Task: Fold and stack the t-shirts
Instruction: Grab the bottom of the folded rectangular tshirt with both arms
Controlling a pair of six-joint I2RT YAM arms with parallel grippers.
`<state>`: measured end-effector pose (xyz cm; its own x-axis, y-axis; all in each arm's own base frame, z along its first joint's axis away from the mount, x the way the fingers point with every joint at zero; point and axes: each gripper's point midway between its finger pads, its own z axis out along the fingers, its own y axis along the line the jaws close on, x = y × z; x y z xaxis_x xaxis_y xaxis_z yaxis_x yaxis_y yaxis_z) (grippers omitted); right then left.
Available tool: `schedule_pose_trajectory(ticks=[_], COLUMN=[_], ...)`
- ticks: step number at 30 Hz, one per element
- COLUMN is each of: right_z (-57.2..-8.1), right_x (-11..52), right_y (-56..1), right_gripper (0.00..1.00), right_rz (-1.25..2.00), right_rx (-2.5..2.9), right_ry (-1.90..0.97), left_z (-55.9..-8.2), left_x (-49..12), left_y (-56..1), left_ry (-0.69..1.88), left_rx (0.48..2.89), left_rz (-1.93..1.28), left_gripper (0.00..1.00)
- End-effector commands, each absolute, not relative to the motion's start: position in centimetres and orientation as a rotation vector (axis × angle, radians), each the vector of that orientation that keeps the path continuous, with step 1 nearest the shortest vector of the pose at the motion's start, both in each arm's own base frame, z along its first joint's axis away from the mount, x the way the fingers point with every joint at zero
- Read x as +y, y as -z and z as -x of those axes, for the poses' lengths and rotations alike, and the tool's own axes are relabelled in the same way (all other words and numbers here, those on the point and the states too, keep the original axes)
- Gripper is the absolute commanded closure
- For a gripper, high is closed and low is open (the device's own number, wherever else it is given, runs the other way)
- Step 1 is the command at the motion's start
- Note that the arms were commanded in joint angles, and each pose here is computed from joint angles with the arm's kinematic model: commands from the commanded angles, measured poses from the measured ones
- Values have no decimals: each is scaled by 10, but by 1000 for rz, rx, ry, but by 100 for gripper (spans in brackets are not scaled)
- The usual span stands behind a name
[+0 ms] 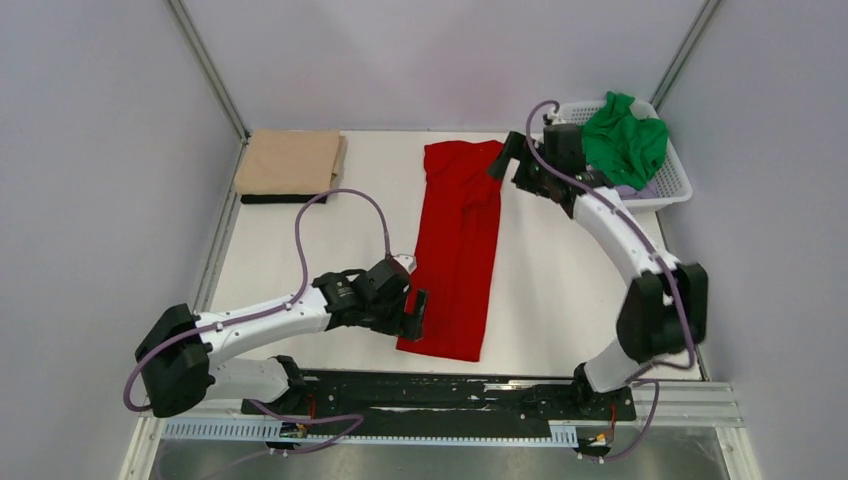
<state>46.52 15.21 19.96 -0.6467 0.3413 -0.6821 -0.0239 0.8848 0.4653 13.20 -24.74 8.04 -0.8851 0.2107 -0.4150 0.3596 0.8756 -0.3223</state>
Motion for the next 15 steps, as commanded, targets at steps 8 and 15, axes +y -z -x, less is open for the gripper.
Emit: schedule_pose_trajectory(ticks=[8, 15], right_z=[-203, -132], right_x=[217, 235], right_y=[-94, -63], right_gripper=[14, 32], right_rz=[-259, -176], right_rx=[2563, 2734], right_ry=[-790, -876], left_z=[-138, -143], left_x=[-219, -232], left_y=[-40, -26], left_ry=[422, 439], left_rx=[2719, 2734], left_rz=[-250, -271], left_gripper=[17, 29])
